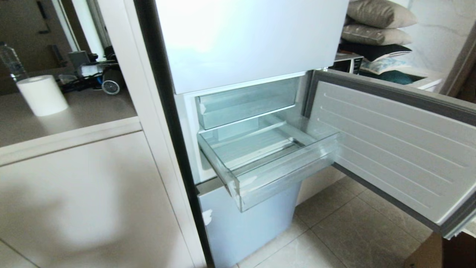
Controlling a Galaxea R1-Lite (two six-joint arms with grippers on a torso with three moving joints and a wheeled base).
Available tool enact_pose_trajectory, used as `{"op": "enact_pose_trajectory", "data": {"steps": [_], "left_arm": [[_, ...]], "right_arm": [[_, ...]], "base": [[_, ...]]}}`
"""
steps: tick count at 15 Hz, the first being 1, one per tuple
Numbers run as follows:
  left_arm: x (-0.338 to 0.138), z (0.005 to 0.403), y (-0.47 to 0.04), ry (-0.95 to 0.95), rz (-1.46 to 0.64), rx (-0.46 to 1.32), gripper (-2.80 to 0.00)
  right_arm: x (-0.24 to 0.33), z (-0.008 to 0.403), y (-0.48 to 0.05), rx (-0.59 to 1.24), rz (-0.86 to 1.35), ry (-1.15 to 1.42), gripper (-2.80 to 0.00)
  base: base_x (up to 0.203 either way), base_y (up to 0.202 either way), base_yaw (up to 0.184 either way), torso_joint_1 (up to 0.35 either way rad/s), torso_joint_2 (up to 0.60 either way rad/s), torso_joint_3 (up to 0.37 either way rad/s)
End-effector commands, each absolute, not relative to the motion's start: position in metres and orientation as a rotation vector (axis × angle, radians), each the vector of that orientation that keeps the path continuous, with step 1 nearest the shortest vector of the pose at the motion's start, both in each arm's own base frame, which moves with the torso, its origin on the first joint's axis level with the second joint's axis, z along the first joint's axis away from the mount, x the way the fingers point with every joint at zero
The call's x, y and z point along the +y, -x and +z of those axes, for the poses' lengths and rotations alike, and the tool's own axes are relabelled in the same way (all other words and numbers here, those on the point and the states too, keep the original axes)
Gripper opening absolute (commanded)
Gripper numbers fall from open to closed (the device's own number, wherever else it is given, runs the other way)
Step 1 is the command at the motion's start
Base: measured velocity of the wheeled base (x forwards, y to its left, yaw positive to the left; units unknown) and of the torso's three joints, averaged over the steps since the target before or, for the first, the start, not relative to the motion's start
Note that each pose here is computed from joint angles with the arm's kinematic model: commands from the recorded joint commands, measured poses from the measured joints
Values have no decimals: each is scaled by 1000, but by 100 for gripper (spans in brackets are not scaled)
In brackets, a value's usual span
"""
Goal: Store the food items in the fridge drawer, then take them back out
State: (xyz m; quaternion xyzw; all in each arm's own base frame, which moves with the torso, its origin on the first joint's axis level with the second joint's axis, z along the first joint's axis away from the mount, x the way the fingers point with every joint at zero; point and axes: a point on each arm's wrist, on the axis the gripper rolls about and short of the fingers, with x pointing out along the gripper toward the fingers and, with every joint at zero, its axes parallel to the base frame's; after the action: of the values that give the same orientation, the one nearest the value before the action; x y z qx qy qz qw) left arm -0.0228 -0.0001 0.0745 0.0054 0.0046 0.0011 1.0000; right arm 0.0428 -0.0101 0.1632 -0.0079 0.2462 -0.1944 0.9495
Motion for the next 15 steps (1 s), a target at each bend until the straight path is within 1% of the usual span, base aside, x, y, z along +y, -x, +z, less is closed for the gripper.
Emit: {"op": "enact_pose_trajectory", "data": {"steps": [1,3,4,8,12,15], "left_arm": [[0,75,23,-11,2,11,-280],[0,75,23,-11,1,11,-280],[0,75,23,-11,1,11,-280],[0,75,23,-11,2,11,-280],[0,75,23,-11,2,11,-280],[0,75,23,-11,1,11,-280]], "right_arm": [[-11,155,-44,527,-423,17,-280],[-15,157,-51,481,-477,-4,-280],[-19,162,-58,453,-529,-27,-280],[-58,171,-93,402,-822,-155,-280],[-105,168,-100,370,-1043,-237,-280],[-133,165,-95,358,-1128,-290,-280]], "base": [[-3,6,-150,3,6,10],[-1,4,-94,1,1,5],[0,0,0,0,0,0],[0,0,0,0,0,0],[0,0,0,0,0,0],[0,0,0,0,0,0]]}}
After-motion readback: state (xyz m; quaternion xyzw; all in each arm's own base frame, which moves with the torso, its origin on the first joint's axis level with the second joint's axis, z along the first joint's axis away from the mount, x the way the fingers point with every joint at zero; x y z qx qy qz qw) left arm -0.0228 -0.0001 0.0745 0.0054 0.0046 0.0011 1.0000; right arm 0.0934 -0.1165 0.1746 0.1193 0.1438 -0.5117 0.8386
